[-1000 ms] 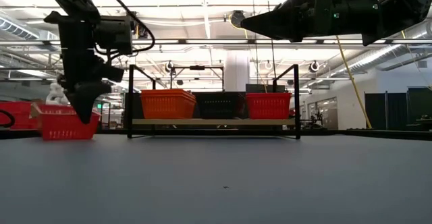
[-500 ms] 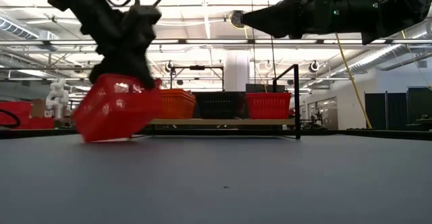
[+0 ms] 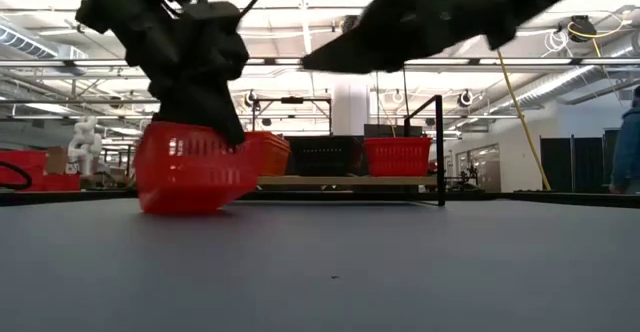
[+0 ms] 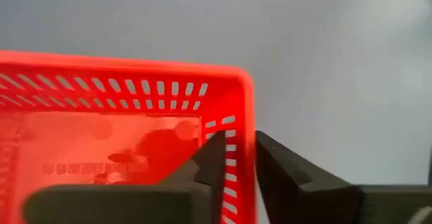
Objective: Stack baskets on shelf by color
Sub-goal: Stack the red bin on top of the red bin on the shelf
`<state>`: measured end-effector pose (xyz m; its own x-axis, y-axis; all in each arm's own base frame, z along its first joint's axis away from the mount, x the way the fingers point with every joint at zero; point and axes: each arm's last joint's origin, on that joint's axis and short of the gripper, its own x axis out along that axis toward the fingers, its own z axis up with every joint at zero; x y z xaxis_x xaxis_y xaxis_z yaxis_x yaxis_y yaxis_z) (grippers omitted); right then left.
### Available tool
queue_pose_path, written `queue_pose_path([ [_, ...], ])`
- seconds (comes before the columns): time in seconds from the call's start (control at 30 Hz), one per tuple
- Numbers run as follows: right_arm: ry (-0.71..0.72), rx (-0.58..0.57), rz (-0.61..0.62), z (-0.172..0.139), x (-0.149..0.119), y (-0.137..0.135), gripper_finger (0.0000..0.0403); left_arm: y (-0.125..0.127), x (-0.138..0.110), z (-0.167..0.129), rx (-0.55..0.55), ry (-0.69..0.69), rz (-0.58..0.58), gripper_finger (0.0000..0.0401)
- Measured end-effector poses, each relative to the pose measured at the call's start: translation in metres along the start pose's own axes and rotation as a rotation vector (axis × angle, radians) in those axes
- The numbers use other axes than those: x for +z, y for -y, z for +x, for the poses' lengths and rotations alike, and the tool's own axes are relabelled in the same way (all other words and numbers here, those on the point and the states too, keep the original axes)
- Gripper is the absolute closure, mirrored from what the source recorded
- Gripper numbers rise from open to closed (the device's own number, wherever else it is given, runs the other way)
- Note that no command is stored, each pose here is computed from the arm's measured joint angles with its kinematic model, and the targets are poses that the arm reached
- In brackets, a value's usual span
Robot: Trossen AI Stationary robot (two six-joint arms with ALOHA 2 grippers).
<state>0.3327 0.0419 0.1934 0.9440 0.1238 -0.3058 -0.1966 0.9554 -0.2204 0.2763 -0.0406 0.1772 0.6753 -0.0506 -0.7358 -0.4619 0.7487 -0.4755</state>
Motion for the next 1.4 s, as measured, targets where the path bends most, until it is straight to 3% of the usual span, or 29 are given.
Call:
queue_pose_path([
  [0.17,-0.094,0.030,-0.059,0.033,0.009,0.005,0.0297,0.015,0.006,-0.027,-0.049,0.017,0.169,0.0256],
  [0.33,-0.056,0.122,-0.056,0.059,0.029,0.007,0.0256,0.037,0.018,-0.078,-0.101,0.143,0.252,0.0206],
  [0.47,-0.082,0.153,-0.057,0.083,0.025,0.006,0.0231,0.041,0.019,-0.115,-0.033,0.280,0.317,0.0201],
  [0.6,-0.190,0.259,-0.042,0.107,0.000,-0.002,0.0219,0.034,0.014,-0.138,0.054,0.359,0.343,0.0212],
  [0.77,-0.230,0.213,-0.084,0.124,-0.012,-0.003,0.0222,0.026,0.013,-0.148,0.155,0.413,0.339,0.0232],
  [1.03,-0.276,0.175,-0.123,0.126,-0.022,-0.001,0.0269,0.025,0.013,-0.142,0.236,0.418,0.383,0.0249],
  [1.2,-0.310,0.180,-0.120,0.124,-0.024,0.003,0.0345,0.025,0.012,-0.139,0.255,0.406,0.401,0.0249],
  [1.27,-0.338,0.189,-0.122,0.116,-0.018,0.005,0.0386,0.025,0.012,-0.139,0.255,0.405,0.402,0.0249],
  [1.4,-0.349,0.202,-0.095,0.090,0.015,0.009,0.0398,0.026,0.010,-0.139,0.244,0.404,0.390,0.0249],
])
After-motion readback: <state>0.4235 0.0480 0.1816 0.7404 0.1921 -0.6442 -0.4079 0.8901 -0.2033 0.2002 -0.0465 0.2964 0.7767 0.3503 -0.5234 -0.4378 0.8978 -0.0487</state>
